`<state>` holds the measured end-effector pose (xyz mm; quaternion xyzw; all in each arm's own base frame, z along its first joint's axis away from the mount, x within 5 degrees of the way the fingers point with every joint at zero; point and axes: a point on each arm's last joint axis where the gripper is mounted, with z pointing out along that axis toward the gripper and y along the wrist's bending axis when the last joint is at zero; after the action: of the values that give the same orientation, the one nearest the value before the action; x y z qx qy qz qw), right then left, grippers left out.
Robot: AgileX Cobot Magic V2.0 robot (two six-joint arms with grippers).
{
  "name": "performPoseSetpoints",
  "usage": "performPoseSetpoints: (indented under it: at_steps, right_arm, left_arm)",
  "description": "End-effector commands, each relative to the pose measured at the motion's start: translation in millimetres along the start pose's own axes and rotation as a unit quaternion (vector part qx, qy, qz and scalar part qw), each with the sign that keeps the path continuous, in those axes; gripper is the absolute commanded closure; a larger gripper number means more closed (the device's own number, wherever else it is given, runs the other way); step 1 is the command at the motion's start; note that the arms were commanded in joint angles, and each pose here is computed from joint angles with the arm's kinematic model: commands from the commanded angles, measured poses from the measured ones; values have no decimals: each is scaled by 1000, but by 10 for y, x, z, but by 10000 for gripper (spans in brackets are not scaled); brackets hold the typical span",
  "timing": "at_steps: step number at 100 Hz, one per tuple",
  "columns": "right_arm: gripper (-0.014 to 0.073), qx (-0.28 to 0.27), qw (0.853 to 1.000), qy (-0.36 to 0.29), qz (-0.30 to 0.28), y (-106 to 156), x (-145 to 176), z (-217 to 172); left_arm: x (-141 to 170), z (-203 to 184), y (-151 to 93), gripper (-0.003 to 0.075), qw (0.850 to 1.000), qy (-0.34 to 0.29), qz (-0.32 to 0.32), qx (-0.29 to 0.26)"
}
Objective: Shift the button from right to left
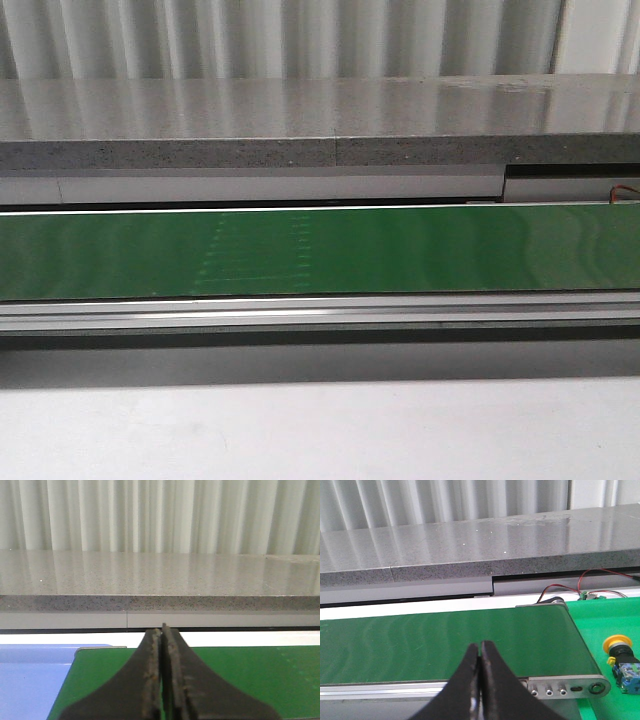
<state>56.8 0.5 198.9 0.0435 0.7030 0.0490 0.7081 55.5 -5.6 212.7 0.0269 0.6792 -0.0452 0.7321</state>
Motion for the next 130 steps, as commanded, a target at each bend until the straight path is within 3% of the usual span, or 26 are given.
performPoseSetpoints:
  at_steps: [1,66,91,112,130]
  right_arm:
    - [662,-5,999,-54,-5,15,-136,-21]
    - [662,-5,998,-56,-5,15,-140,-22]
    - [662,-9,997,-78,14,40,-327,-53]
    - [662,-14,999,6,34,133,-796,-90]
    - [662,-8,987,158,31,217,-1189,45]
  left_arm:
    - [-7,-26,-1,740,999,-45,-2,1]
    - [-7,-26,-1,740,999,-45,-2,1]
    - [-7,-26,-1,740,999,-45,-2,1]
    - [-7,-26,-1,740,999,-45,-2,1]
    - [-7,-26,-1,740,999,-45,-2,1]
